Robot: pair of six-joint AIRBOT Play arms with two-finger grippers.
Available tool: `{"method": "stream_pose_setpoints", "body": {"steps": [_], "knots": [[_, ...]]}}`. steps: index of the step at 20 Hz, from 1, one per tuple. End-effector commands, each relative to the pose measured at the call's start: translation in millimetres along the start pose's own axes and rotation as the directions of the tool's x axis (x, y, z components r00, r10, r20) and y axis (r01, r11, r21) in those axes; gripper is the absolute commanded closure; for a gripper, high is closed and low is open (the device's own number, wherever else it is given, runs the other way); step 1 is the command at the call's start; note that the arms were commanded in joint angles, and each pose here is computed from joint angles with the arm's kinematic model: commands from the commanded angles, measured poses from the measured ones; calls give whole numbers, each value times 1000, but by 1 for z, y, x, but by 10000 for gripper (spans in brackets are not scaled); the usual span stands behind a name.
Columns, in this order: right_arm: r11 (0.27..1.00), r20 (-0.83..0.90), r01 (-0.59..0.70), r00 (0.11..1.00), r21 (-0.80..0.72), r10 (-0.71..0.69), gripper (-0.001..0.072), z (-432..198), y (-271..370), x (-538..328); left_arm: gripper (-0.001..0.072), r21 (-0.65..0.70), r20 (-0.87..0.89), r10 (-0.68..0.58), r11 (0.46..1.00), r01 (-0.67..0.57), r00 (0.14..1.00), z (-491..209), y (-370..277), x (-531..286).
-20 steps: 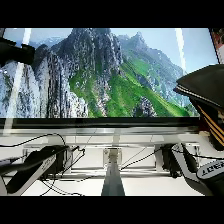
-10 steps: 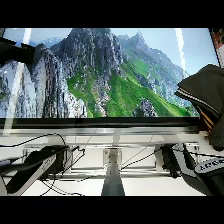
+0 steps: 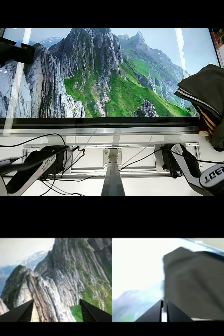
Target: Fold the clothes and pants, and hang the long-sleeved shirts on hangers.
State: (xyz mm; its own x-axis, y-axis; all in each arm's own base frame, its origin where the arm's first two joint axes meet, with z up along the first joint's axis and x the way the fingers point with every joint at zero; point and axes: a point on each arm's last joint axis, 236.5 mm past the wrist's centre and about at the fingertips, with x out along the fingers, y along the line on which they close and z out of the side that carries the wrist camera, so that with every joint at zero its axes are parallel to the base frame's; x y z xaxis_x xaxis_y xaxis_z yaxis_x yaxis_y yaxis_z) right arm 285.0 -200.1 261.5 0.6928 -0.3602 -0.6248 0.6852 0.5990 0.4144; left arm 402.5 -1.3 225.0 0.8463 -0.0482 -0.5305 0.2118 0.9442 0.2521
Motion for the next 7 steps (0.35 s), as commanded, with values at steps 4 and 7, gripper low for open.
{"method": "stream_pose_setpoints", "body": {"steps": [4, 7], "knots": [[746, -234, -463, 886, -479, 400, 689, -96, 165, -21, 67, 0, 1, 0, 1000, 0, 1000, 0, 0, 0], [567, -378, -586, 809, -579, 451, 688, -154, 208, -34, 67, 0, 1, 0, 1000, 0, 1000, 0, 0, 0]]}}
